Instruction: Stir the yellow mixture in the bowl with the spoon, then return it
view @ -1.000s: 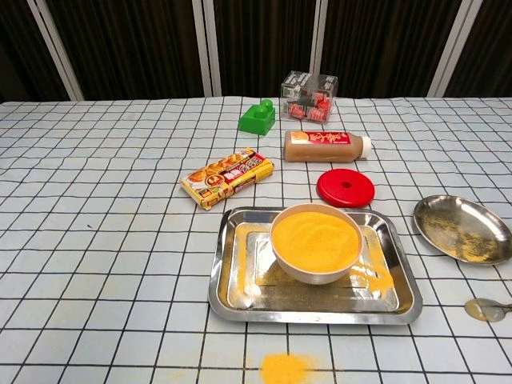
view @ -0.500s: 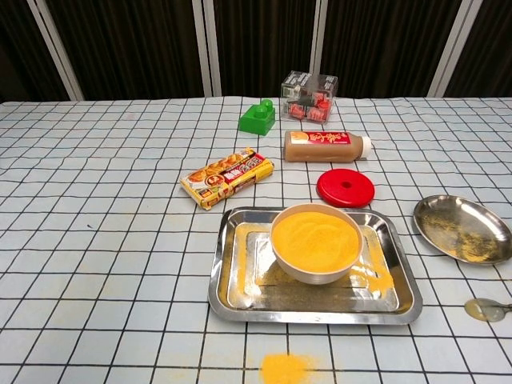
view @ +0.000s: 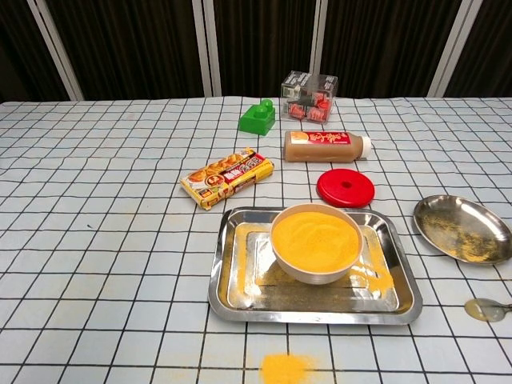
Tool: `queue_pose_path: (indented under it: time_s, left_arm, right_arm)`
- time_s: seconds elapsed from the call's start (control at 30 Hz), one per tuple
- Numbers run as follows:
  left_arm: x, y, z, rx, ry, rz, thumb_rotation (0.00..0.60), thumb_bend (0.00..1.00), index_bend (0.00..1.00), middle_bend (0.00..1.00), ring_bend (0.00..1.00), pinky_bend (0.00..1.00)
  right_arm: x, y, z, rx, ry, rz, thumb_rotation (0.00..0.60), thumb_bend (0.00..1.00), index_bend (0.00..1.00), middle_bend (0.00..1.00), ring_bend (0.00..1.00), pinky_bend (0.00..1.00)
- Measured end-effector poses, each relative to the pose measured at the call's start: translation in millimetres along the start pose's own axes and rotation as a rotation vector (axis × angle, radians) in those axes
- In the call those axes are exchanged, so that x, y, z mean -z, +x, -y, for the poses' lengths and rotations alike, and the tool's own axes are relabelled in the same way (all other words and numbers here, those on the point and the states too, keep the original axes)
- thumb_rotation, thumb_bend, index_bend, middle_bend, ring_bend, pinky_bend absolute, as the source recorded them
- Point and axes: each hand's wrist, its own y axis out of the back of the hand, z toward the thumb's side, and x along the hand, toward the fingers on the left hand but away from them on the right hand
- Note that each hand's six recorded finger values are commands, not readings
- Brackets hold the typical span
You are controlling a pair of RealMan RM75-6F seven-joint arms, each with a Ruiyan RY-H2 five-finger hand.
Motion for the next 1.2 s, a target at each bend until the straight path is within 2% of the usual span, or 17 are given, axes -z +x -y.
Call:
queue_pose_path:
  time_s: [1.2]
  left_arm:
    - [0.3, 0.2, 1.3, 0.007, -0.004, -0.008, 0.600, 0.00, 0.00, 0.00, 0.00, 0.00]
  right_arm:
    - [-4.6, -5.4, 4.6, -0.009, -0.019, -0.004, 0.600, 0.39, 0.51, 0.25, 0.00, 0.00]
